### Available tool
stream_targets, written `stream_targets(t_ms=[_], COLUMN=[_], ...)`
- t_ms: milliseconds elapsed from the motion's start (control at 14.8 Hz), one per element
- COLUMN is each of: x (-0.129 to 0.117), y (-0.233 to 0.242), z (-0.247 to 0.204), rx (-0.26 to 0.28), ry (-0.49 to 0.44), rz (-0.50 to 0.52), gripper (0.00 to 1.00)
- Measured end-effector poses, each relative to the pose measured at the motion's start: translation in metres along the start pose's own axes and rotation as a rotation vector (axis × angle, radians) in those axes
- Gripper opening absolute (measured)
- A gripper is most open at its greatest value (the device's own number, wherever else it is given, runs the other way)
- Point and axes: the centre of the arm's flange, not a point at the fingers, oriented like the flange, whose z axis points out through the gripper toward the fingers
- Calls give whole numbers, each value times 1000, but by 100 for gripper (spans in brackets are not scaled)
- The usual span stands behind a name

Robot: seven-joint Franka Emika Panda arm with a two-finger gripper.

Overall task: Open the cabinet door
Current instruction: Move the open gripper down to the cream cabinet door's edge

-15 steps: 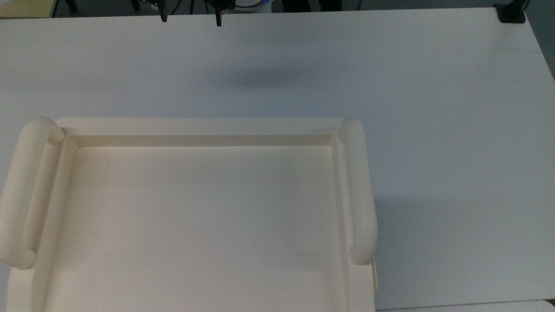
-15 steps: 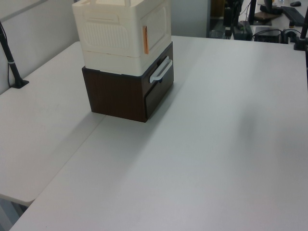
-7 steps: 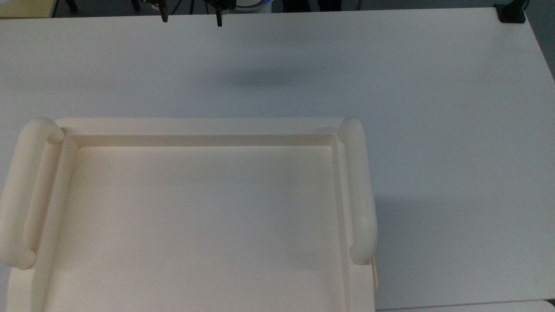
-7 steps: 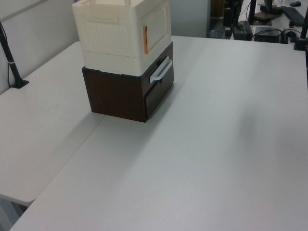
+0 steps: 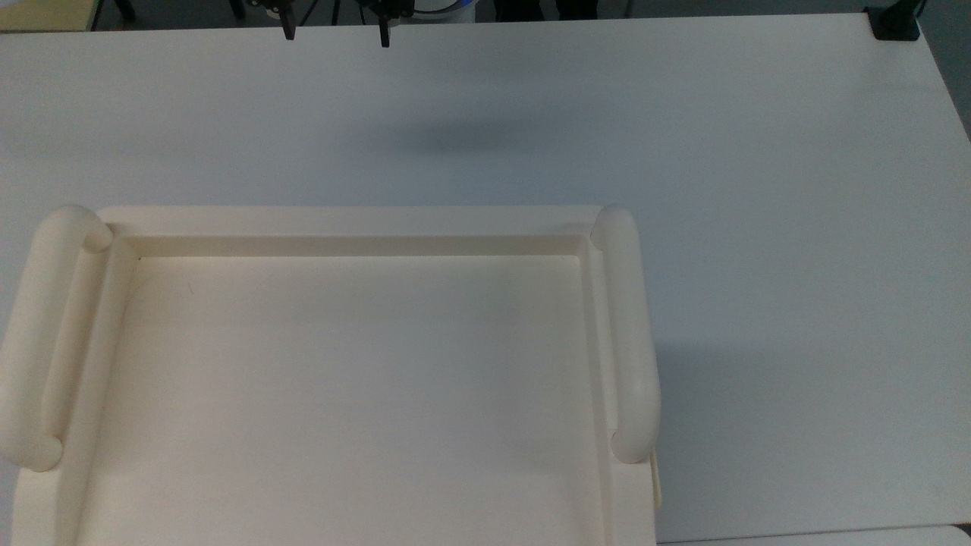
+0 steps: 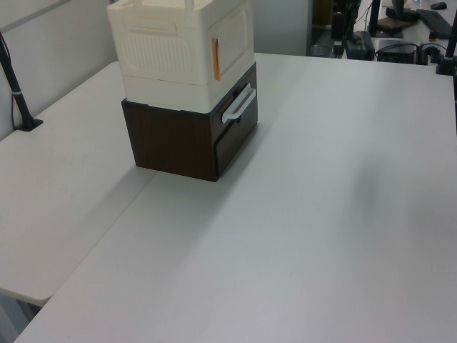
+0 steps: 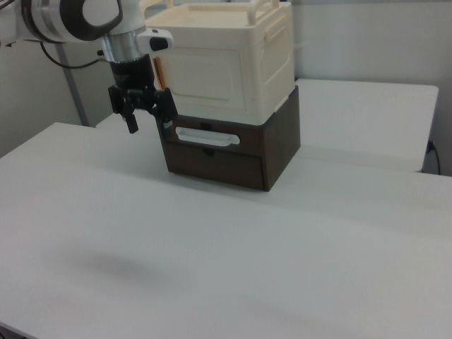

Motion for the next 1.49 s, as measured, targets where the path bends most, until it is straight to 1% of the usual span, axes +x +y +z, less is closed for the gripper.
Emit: stream_targets(t_ms=[203, 339, 474, 678, 745, 949, 1084, 1287, 1355, 1491], x=[2, 8, 21, 42, 56, 84, 96, 114, 120, 129], y=[-2, -12, -35, -66, -85, -113, -128, -141, -146, -162], z=[3, 1, -5, -5, -4, 0, -1, -12, -12, -7], rx=[0, 0, 1, 5, 10, 25, 36, 72, 68, 38], ry=[-4, 29, 92, 142, 177, 271, 330, 479, 527, 602], rz=[-4, -22, -60, -100, -90, -43, -15, 44, 45, 33], gripper=[100, 100, 100, 100, 100, 100, 100, 100, 100, 100])
